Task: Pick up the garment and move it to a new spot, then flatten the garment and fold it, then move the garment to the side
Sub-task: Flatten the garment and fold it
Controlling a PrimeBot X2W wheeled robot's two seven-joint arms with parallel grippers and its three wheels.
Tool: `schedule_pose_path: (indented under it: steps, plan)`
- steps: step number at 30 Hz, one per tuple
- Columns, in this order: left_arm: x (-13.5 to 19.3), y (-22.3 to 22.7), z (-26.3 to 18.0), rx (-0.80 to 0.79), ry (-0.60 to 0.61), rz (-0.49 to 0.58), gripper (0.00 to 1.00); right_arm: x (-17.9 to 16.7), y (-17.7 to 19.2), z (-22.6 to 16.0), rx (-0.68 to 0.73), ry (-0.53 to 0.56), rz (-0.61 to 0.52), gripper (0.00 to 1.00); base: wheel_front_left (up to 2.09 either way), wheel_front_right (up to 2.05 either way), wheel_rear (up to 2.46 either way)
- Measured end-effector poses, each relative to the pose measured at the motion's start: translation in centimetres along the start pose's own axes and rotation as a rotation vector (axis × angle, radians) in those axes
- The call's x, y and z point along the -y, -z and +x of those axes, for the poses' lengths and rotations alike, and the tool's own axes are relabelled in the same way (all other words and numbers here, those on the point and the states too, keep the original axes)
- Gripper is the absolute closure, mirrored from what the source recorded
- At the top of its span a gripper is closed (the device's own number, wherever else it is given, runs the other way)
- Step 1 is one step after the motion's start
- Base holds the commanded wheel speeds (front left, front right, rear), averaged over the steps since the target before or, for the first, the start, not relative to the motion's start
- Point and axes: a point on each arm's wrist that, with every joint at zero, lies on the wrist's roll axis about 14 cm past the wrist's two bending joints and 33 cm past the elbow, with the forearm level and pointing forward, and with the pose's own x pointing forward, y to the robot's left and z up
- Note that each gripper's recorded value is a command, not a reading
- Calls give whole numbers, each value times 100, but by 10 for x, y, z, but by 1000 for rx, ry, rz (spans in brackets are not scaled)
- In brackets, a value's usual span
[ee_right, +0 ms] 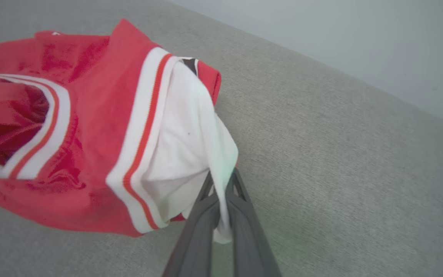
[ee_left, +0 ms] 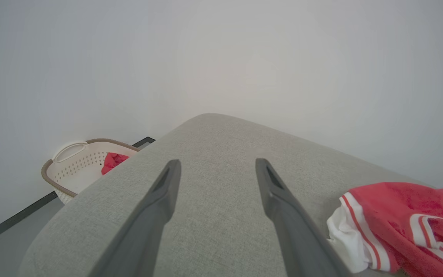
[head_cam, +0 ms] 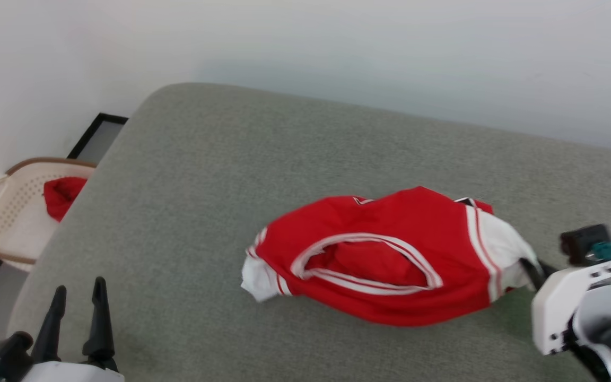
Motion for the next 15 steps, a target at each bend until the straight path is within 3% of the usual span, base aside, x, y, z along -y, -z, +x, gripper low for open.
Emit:
schedule_pose_path:
  steps: [9, 15]
  plan:
    - [19, 4, 7, -6, 56, -12, 0, 68, -7, -32, 5, 167, -17, 100, 0, 0, 0]
    - [29, 8, 10, -18, 88, -15, 0, 107, 15, -51, -46, 273, 6, 100, 0, 0, 0]
